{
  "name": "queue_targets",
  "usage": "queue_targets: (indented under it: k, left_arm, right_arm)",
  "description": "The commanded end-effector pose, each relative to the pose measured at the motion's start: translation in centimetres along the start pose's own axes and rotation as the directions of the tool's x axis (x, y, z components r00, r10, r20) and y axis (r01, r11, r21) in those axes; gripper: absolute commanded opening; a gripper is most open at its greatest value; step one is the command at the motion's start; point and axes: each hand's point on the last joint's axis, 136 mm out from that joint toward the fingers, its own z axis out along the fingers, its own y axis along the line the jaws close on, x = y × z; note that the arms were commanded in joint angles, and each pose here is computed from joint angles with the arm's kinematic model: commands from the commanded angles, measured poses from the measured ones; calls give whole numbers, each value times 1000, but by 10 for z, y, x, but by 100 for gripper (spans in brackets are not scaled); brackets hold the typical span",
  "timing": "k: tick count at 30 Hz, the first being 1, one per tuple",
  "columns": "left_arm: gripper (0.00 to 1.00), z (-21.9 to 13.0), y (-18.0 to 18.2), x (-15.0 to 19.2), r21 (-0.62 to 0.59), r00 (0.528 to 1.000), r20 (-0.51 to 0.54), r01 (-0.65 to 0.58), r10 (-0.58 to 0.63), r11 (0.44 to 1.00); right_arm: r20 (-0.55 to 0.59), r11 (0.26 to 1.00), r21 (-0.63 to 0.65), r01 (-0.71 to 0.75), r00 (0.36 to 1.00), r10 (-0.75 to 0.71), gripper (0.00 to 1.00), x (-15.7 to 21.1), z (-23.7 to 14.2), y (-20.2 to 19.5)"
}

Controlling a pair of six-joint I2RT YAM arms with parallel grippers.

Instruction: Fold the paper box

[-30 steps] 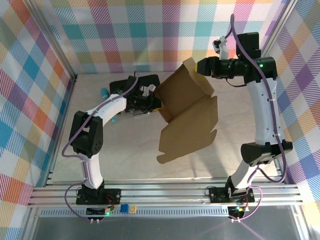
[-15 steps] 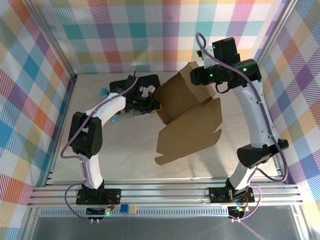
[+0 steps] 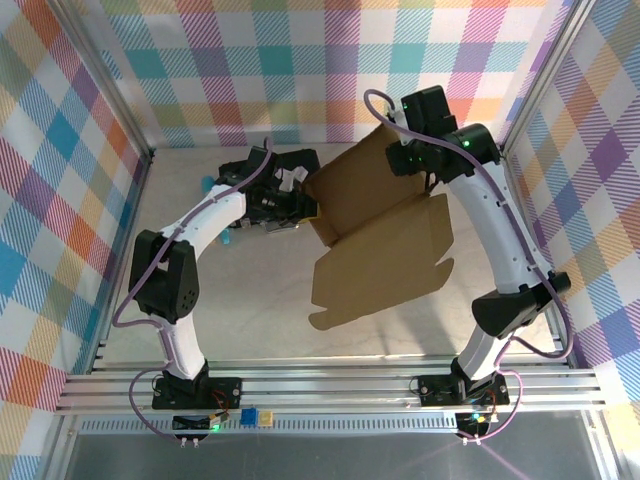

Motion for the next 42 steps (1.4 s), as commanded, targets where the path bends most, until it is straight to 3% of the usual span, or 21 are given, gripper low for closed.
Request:
queue_targets:
  k: [1, 5, 8, 16, 24, 31, 42]
  left_arm:
    - [0, -24, -33, -8, 58, 995, 42, -89, 87, 994]
    - [0, -25, -32, -9, 44, 996, 42, -80, 78, 996]
    - [0, -26, -29, -10, 16, 997, 43, -59, 58, 998]
    - [0, -32, -18, -6, -146, 999, 42, 34, -28, 989]
    - [0, -50, -17, 0, -288, 992, 72, 123, -106, 950]
    - [0, -75, -5, 6, -475, 989, 93, 148, -118, 868]
    - [0, -87, -2, 4, -556, 987, 128, 151, -95, 817]
  right_arm:
    - [-17, 997, 80, 23, 1000, -22, 45, 2, 6, -12]
    - [-17, 988, 153, 22, 1000, -20, 37, -1, 6, -21]
    - [-19, 971, 236, 42, 999, -38, 24, -3, 2, -28]
    - [-44, 940, 335, 65, 998, -53, 0, -1, 2, -36]
    - [-85, 877, 465, 119, 992, -90, 0, 1, 4, -48]
    - [-115, 866, 480, 143, 988, -100, 0, 5, 9, -48]
    - [-152, 763, 626, 161, 985, -83, 0, 10, 6, -59]
